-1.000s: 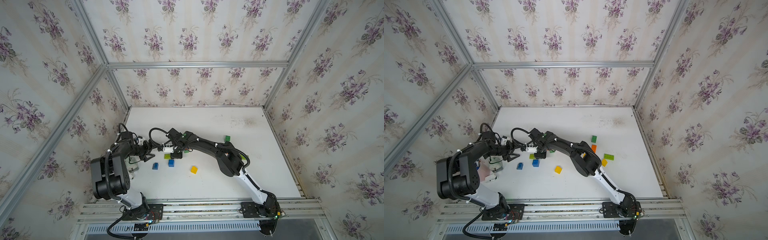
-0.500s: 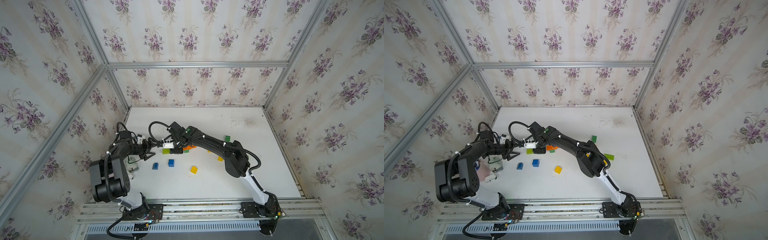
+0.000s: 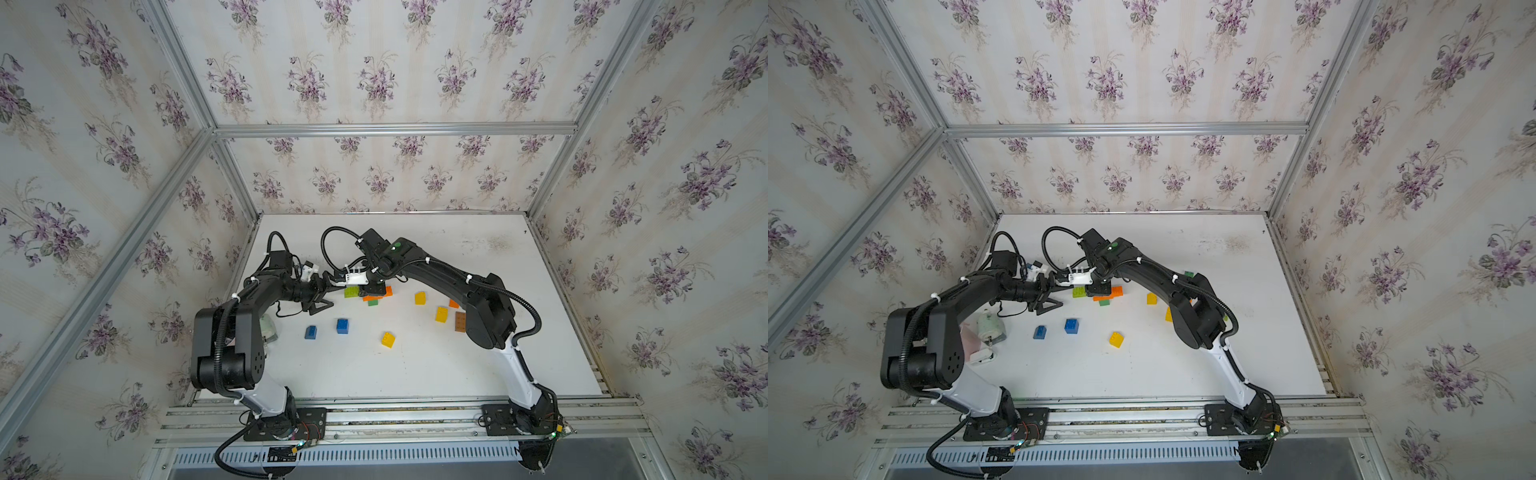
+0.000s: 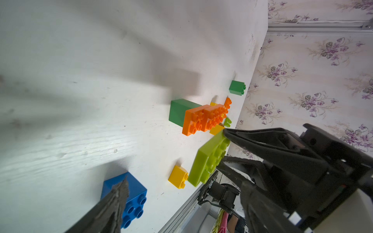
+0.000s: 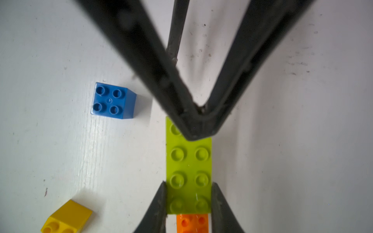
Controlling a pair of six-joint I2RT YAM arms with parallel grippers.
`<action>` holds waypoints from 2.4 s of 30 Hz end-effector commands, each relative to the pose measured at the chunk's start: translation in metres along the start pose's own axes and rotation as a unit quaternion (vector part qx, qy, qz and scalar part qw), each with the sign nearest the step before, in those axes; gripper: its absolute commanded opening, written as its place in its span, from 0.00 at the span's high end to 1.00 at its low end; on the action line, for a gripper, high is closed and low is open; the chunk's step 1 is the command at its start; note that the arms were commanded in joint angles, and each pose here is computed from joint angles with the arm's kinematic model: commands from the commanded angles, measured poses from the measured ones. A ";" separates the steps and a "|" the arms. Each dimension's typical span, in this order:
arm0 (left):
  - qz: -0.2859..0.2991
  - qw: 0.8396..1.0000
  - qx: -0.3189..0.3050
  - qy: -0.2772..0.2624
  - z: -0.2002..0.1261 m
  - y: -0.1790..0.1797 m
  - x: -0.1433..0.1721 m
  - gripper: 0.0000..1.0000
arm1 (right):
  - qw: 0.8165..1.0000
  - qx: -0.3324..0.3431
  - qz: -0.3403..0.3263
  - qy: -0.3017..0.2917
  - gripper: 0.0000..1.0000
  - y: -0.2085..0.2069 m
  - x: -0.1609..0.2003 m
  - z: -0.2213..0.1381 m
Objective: Assemble a fork with lego
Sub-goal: Assemble the lego brick with the lego brick.
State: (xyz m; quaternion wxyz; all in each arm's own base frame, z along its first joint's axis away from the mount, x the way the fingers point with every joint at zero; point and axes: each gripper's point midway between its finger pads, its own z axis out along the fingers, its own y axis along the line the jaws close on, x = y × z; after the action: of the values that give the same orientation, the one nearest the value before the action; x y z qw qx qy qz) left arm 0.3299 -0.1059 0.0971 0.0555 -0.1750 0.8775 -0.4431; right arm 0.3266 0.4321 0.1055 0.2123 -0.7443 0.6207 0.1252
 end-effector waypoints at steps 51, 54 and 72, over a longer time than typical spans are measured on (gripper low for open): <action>0.017 1.000 -0.021 0.013 0.037 -0.009 -0.011 0.14 | 0.997 -0.054 0.021 -0.051 0.69 0.003 -0.014 0.019; 0.015 1.000 -0.019 0.013 0.038 -0.007 -0.011 0.14 | 0.997 -0.053 0.018 -0.056 0.69 0.003 -0.018 0.020; 0.015 1.000 -0.016 0.010 0.035 -0.007 -0.011 0.14 | 0.997 -0.039 -0.005 -0.067 0.67 -0.002 -0.026 0.019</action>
State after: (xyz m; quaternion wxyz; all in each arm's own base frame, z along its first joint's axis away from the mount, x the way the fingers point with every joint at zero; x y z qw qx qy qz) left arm 0.3440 -0.1214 0.0685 0.0332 -0.1841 0.8976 -0.3992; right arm 0.3308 0.4228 0.0838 0.1625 -0.7314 0.6462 0.1455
